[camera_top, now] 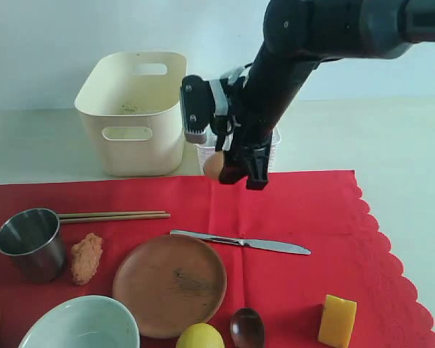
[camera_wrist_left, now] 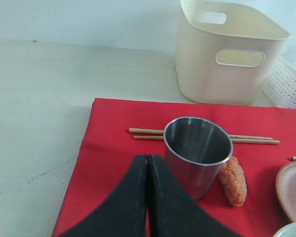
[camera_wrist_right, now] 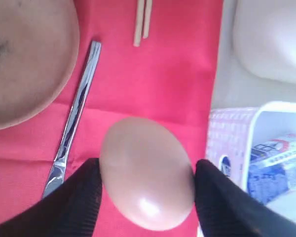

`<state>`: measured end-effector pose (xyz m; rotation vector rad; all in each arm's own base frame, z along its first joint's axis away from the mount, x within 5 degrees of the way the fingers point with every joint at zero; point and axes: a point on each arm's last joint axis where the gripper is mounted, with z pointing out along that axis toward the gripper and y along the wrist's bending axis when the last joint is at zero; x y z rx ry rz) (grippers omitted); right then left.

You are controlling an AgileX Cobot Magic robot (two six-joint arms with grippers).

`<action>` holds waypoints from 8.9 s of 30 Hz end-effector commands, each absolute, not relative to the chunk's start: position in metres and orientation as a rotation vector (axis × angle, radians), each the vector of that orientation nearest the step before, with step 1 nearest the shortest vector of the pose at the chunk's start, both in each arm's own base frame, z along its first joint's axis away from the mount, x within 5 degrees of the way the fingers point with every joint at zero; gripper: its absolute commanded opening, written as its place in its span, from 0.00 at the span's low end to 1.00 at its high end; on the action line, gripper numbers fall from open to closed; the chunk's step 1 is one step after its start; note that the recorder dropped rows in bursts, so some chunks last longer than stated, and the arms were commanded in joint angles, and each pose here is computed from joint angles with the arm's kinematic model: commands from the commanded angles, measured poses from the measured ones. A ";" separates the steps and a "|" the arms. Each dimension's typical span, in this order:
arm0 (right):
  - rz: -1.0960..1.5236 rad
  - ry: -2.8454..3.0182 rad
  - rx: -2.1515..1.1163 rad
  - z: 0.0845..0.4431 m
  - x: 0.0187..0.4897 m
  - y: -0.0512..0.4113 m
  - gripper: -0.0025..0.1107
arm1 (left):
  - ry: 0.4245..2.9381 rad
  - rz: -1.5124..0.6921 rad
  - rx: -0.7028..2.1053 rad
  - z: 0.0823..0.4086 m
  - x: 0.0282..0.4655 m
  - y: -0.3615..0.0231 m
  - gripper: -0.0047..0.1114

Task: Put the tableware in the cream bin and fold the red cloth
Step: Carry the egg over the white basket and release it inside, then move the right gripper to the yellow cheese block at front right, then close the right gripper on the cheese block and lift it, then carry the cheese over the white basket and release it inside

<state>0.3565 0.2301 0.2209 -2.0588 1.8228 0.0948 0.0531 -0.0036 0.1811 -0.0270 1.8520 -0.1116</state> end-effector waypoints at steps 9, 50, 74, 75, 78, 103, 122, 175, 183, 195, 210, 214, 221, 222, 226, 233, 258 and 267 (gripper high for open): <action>0.048 1.685 -1.870 0.295 0.340 0.223 0.02 | 1.841 -0.110 -0.029 0.181 0.053 -0.003 0.04; 0.376 2.148 -0.772 0.182 0.489 0.186 0.02 | 1.841 -0.110 -0.029 0.181 0.053 -0.003 0.04; 0.214 2.156 -0.778 0.149 0.501 0.179 0.20 | 1.841 -0.110 -0.029 0.181 0.053 -0.003 0.04; 0.214 2.161 -0.777 0.147 0.501 0.179 0.22 | 1.841 -0.110 -0.029 0.181 0.053 -0.003 0.04; 0.224 2.174 -0.760 0.145 0.501 0.179 0.29 | 1.841 -0.110 -0.029 0.181 0.053 -0.003 0.04; 0.269 2.196 -0.771 0.165 0.494 0.180 0.63 | 1.841 -0.110 -0.029 0.181 0.053 -0.003 0.04; 0.527 2.280 -0.879 0.297 0.426 0.176 0.63 | 1.841 -0.110 -0.029 0.181 0.053 -0.003 0.04; 0.336 2.935 -0.694 0.277 0.217 0.091 0.54 | 1.841 -0.110 -0.029 0.181 0.053 -0.003 0.04; 0.256 3.032 -0.751 0.252 0.200 0.094 0.54 | 1.841 -0.110 -0.029 0.181 0.053 -0.003 0.04; 0.496 3.019 -0.537 0.248 0.204 0.115 0.54 | 1.841 -0.110 -0.029 0.181 0.053 -0.003 0.04; 0.069 3.192 -0.315 0.195 0.209 0.145 0.73 | 1.841 -0.110 -0.029 0.181 0.053 -0.003 0.04; 0.107 3.168 -0.236 0.173 0.211 0.147 0.73 | 1.841 -0.110 -0.029 0.181 0.053 -0.003 0.04; 0.109 3.202 -0.190 0.139 0.210 0.149 0.72 | 1.841 -0.110 -0.029 0.181 0.053 -0.003 0.04; 0.106 3.204 -0.194 0.136 0.211 0.149 0.70 | 1.841 -0.110 -0.029 0.181 0.053 -0.003 0.04; 0.136 3.158 -0.180 0.134 0.216 0.152 0.45 | 1.841 -0.110 -0.029 0.181 0.053 -0.003 0.04; 0.106 3.146 -0.230 0.134 0.217 0.150 0.12 | 1.841 -0.110 -0.029 0.181 0.053 -0.003 0.04; 0.139 2.849 -0.660 0.208 0.223 0.148 0.02 | 1.841 -0.110 -0.029 0.181 0.053 -0.003 0.04; 0.205 2.650 -0.700 0.264 0.252 0.166 0.02 | 1.841 -0.110 -0.029 0.181 0.053 -0.003 0.04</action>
